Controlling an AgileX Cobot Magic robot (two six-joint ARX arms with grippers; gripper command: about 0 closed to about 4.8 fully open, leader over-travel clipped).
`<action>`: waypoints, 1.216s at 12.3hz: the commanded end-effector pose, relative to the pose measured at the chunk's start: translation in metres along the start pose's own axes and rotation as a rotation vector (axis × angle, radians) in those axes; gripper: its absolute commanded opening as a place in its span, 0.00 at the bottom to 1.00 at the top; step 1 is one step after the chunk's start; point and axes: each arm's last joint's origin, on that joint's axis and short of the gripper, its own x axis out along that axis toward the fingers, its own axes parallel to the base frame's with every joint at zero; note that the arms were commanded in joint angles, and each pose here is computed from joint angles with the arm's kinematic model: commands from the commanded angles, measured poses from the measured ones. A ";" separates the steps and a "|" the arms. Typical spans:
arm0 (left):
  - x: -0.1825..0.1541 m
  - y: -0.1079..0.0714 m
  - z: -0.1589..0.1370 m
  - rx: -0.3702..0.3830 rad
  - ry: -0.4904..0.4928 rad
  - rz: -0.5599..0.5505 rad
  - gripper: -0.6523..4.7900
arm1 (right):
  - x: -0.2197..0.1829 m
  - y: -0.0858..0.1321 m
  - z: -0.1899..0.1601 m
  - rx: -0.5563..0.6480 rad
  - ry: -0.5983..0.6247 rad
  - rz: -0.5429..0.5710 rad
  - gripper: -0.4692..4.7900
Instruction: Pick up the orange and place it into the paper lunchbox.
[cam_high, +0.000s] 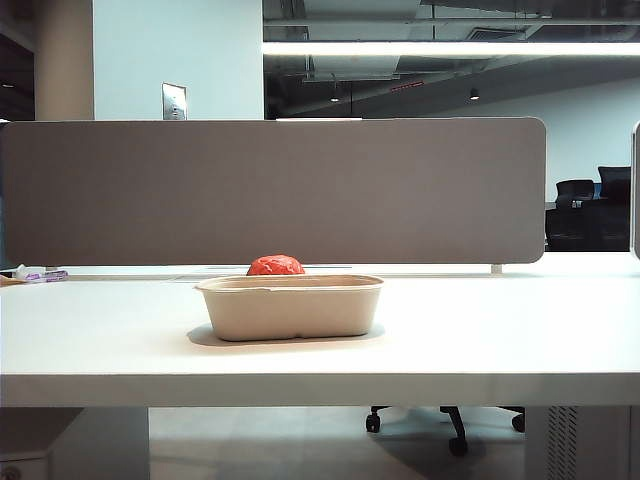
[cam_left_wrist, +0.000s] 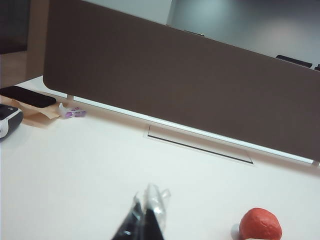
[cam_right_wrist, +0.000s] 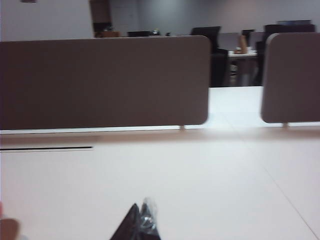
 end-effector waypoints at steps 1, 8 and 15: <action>0.019 -0.009 0.033 -0.002 0.023 0.008 0.11 | 0.013 0.004 0.033 0.001 0.013 0.074 0.09; 0.168 -0.040 0.099 -0.074 0.189 -0.169 0.11 | 0.099 0.072 0.087 0.019 0.189 0.594 0.09; 0.232 -0.083 0.081 -0.054 0.342 -0.267 0.11 | 0.094 0.133 0.050 -0.050 0.453 0.752 0.09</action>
